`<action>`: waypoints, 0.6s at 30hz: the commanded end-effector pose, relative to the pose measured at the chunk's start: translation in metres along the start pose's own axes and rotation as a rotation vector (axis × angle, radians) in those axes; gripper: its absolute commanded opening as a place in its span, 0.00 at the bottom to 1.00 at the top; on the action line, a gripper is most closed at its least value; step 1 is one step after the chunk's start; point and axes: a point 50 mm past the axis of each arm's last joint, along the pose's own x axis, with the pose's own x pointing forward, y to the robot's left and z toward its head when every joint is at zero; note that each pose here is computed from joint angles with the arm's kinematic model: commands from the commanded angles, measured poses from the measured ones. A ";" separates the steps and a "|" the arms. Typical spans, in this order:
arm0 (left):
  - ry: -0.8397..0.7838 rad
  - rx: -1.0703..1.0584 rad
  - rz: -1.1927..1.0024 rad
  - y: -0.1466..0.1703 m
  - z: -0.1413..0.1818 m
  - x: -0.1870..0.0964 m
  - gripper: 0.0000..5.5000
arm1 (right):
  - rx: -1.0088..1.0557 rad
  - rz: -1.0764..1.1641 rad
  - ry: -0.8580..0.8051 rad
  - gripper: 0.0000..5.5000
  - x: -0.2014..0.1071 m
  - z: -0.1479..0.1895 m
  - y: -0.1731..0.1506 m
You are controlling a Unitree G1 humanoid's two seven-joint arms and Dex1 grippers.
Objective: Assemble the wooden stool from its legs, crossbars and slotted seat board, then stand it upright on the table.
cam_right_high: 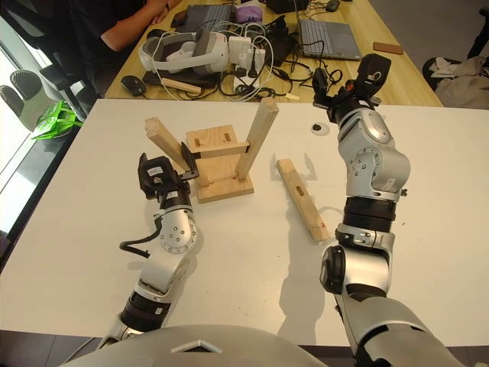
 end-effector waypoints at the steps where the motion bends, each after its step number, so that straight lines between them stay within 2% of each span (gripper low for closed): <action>1: 0.054 -0.176 -0.041 -0.033 0.014 -0.004 0.90 | -0.032 0.011 -0.043 0.86 0.000 0.010 0.004; 4: 0.038 -0.203 -0.064 -0.035 0.017 -0.003 0.98 | -0.052 0.018 -0.051 0.86 -0.001 0.010 0.006; 9: 0.059 -0.329 -0.085 -0.036 0.028 0.004 0.98 | -0.075 0.029 -0.057 0.86 -0.001 0.009 0.008; 14: -0.098 -0.300 -0.118 -0.034 0.058 0.014 0.98 | -0.101 0.035 -0.065 0.86 -0.002 0.009 0.009; 18: -0.113 -0.324 -0.141 -0.036 0.067 0.016 0.98 | -0.120 0.045 -0.075 0.86 -0.002 0.010 0.011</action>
